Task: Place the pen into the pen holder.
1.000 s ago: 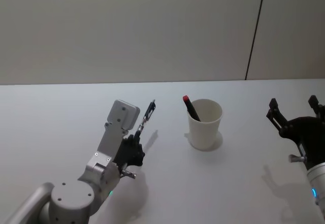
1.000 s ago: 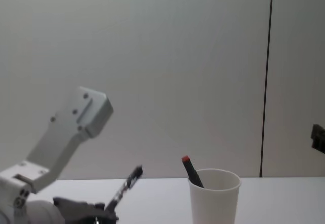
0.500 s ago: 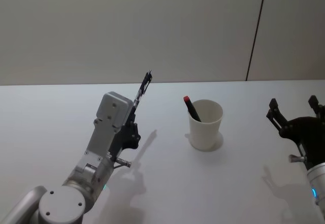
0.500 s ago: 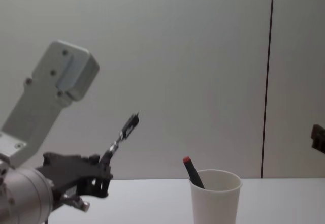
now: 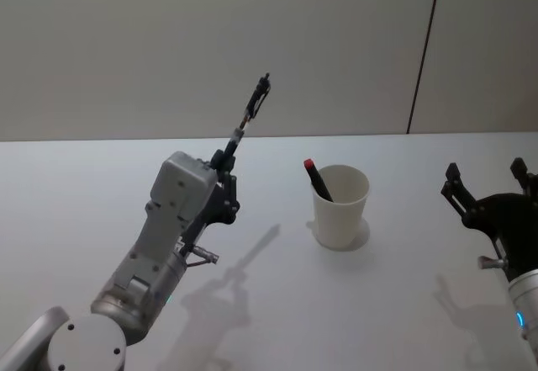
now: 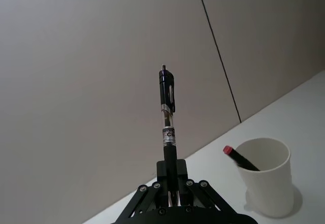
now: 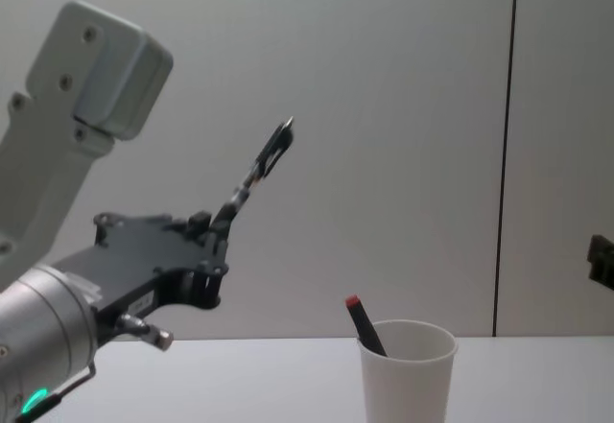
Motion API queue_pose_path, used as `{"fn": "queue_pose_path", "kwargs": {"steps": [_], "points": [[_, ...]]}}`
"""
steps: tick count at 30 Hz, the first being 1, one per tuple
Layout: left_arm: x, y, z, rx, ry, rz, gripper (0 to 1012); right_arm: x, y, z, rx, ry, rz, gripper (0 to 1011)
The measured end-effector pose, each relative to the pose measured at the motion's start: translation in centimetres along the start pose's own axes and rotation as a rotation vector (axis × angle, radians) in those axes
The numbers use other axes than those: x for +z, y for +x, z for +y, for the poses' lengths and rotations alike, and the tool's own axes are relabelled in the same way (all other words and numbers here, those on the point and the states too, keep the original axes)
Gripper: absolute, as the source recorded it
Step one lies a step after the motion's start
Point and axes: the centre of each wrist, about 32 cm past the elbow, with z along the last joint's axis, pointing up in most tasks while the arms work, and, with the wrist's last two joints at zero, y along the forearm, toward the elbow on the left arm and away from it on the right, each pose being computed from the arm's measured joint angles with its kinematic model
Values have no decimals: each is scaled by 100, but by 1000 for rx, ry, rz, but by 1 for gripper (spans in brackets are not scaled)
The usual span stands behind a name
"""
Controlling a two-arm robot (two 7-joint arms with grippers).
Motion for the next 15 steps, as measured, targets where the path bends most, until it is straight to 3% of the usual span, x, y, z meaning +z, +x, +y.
{"fn": "queue_pose_path", "kwargs": {"steps": [5,8,10,11,15], "points": [[-44,49,-28,-48,-91,-27,112,0,0,0,0,0,0,1002],[-64,70,-44,-69,-127,-37,112,0,0,0,0,0,0,1002],[-100,97,-67,-101,-176,-49,112,0,0,0,0,0,0,1002],[-100,97,-67,-101,-176,-49,112,0,0,0,0,0,0,1002],[-163,135,-112,-151,-245,-60,112,0,0,0,0,0,0,1001]]}}
